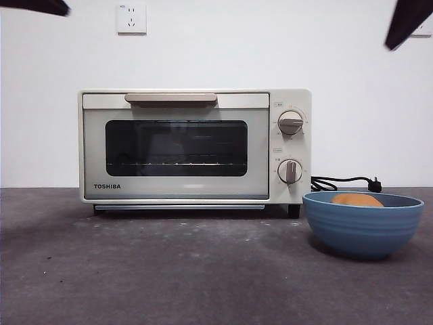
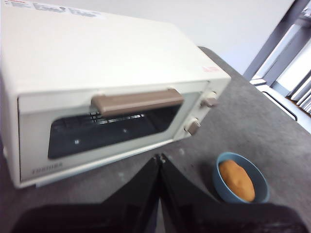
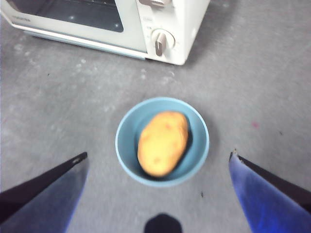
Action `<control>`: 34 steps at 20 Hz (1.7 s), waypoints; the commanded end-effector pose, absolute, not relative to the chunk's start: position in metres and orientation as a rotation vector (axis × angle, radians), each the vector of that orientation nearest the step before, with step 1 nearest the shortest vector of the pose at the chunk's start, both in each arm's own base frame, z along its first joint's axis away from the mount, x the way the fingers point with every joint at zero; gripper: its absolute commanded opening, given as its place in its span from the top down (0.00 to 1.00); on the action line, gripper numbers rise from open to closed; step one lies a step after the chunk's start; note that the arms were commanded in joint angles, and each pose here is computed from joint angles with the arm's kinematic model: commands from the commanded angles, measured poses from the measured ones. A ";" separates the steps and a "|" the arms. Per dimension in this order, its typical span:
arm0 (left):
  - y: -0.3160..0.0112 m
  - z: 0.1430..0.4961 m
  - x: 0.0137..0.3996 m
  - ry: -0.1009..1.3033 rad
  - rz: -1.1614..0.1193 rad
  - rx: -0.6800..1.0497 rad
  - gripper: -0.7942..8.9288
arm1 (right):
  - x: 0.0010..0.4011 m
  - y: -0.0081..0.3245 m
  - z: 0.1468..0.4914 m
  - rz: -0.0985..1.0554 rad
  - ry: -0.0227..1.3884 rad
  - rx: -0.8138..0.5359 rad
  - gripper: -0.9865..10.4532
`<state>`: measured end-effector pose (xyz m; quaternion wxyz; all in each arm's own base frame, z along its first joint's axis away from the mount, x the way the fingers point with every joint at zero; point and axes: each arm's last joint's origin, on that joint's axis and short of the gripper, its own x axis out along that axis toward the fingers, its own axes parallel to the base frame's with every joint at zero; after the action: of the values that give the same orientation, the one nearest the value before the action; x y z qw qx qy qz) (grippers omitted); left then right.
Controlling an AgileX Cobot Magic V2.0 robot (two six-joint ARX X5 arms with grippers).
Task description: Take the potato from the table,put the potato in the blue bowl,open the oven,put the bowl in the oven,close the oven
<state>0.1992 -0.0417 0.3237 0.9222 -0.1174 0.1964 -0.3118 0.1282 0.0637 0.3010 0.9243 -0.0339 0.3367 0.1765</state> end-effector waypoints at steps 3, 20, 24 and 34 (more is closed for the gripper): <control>-0.062 0.325 0.246 0.390 -0.636 -0.180 0.93 | 0.116 0.057 0.301 0.351 0.697 -0.046 0.50; -0.111 0.271 0.335 0.525 -0.636 -0.039 0.93 | 0.114 0.057 0.301 0.333 0.709 -0.007 0.50; -0.119 0.263 0.325 0.632 -0.670 -0.012 0.93 | 0.114 0.057 0.301 0.333 0.707 -0.007 0.50; -0.138 0.257 0.281 0.952 -0.788 0.002 0.93 | 0.114 0.057 0.301 0.332 0.707 -0.007 0.50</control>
<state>0.2804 -0.1382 0.2606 0.8133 -0.0079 0.4468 -0.3726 0.1142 0.0564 0.3033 0.9249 -0.0067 0.3425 0.1649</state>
